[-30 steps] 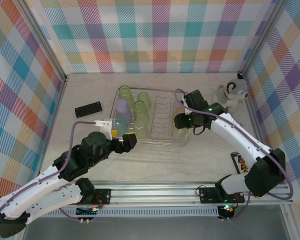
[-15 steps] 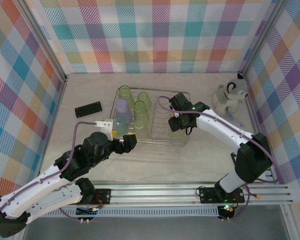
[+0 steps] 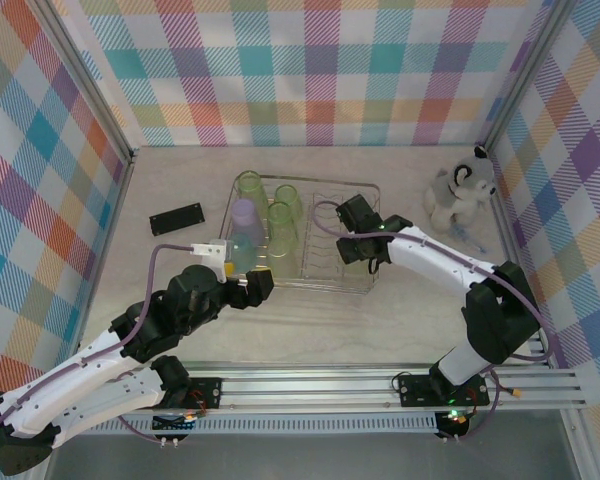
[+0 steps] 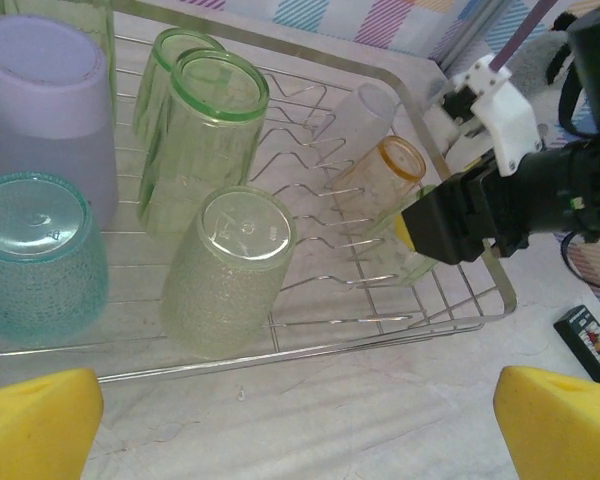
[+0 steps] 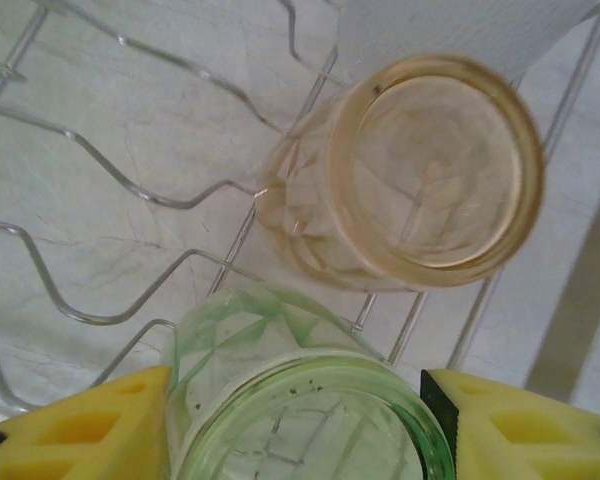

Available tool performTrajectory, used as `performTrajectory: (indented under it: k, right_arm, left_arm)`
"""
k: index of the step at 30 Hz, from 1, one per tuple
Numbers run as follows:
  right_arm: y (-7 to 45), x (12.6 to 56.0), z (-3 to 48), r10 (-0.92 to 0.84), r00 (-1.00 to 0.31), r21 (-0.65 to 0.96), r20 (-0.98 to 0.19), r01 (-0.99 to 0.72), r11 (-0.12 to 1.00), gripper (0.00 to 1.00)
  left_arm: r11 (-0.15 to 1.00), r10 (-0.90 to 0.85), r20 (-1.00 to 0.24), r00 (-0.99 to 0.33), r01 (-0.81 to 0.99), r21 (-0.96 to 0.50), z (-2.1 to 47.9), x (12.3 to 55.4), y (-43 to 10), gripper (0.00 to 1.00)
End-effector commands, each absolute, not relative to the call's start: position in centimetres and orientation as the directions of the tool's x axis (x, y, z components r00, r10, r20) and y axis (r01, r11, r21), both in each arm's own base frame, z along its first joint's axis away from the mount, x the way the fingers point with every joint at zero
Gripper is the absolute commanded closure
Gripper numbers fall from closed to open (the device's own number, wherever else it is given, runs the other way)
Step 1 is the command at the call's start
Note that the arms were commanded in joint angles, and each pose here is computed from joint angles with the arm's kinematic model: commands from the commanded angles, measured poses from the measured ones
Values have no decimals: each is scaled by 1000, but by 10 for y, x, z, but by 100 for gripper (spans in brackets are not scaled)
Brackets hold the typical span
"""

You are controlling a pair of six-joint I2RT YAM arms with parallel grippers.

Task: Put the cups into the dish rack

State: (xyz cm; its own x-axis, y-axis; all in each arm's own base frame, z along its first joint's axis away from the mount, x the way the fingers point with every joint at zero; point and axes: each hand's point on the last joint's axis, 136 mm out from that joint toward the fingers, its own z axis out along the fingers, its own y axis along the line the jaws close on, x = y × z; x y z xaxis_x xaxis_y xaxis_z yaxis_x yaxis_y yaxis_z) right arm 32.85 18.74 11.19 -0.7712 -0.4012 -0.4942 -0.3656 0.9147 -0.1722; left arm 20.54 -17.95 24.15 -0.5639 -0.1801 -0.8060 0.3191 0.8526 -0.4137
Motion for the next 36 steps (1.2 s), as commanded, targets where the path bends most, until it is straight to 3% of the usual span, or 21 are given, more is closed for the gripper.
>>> performTrajectory:
  k: [1,17,29,36]
  right_arm:
    - [191,331,111,-378,-746,-162,-548,-349,923,59]
    - [192,321,98,-380,-784,-157,-491,-350,924,31]
    - [194,316,146,-316,-771,-91,-553,-321,943,16]
    - [183,311,202,-289,-696,-83,-657,-314,946,11]
  left_arm:
    - [868,-189,-813,-551,294,-401,242,208,-171,0]
    - [877,-167,-813,-558,292,-381,234,208,-170,0]
    - [898,-160,-839,-520,276,-343,242,211,-161,0]
    - [940,-115,-905,-409,249,-232,265,220,-142,0]
